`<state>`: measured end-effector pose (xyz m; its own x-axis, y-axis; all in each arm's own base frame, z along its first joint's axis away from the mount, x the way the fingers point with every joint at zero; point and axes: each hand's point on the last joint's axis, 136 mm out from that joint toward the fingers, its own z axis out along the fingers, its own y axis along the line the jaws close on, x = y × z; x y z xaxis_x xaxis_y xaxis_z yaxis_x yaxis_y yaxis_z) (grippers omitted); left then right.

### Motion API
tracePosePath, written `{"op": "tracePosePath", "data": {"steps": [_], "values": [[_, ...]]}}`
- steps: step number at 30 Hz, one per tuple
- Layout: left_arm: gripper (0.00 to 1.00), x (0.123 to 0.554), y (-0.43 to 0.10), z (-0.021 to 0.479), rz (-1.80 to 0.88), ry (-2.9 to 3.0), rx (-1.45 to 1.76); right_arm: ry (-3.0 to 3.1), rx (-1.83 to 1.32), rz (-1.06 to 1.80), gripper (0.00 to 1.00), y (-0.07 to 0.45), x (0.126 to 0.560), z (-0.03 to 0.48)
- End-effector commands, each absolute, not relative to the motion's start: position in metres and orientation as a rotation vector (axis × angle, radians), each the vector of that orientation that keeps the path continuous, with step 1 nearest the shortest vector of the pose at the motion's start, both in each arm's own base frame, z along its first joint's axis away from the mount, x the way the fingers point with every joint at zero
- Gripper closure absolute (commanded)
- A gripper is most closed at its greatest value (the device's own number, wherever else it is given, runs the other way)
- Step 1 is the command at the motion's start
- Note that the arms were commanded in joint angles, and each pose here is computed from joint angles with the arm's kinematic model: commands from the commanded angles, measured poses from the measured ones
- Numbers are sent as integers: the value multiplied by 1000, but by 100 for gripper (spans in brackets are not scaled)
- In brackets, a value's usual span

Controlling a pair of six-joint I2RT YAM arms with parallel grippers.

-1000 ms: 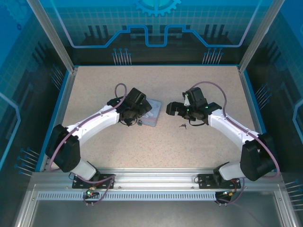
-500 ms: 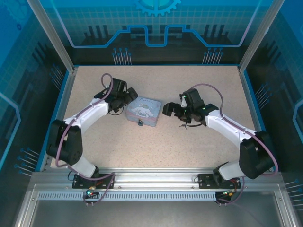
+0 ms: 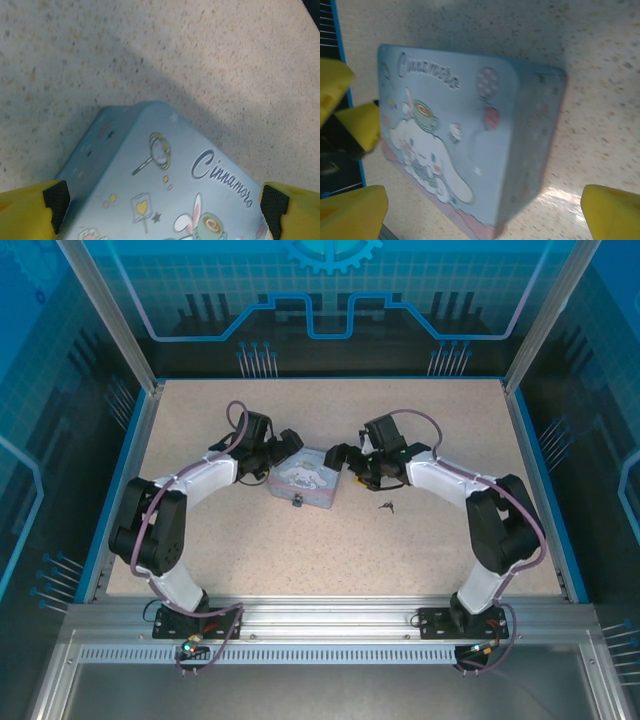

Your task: Unlock the padlock with the key

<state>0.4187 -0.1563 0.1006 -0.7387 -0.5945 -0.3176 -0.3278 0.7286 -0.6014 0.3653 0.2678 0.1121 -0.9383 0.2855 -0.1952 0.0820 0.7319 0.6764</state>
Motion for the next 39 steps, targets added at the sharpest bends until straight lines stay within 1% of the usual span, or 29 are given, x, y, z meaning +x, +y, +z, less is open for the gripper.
{"op": "tracePosePath", "data": {"steps": [1,6,9,13,19,23,25,26,27,28,30,32,34,39], "values": [[1,403,-166,114,-818,2383,-727,2611,300,1144,0,291,378,126],[1,380,-160,106,-866,2336,-836,2597,345,1214,0,303,391,125],[1,376,-158,104,-871,2329,-845,2577,375,1257,0,307,399,125],[1,374,-158,107,-873,2329,-835,2518,390,1285,0,299,403,133],[1,363,-144,112,-793,2327,-818,2543,387,1078,0,242,383,138],[1,353,-133,120,-732,2324,-799,2652,328,762,0,189,355,131],[1,348,-131,125,-732,2319,-788,2693,271,616,4,168,343,124],[1,345,-131,125,-740,2317,-789,2708,260,551,8,158,338,119],[1,343,-131,127,-753,2313,-790,2719,249,525,17,151,333,114],[1,341,-132,128,-765,2311,-793,2729,246,516,22,146,329,109],[1,339,-134,130,-801,2306,-798,2743,258,508,31,140,324,99],[1,337,-137,131,-826,2306,-804,2758,270,499,37,136,322,88],[1,337,-139,134,-845,2305,-800,2781,286,490,39,134,323,76],[1,338,-141,139,-860,2299,-794,2830,315,488,38,137,329,49]]}}
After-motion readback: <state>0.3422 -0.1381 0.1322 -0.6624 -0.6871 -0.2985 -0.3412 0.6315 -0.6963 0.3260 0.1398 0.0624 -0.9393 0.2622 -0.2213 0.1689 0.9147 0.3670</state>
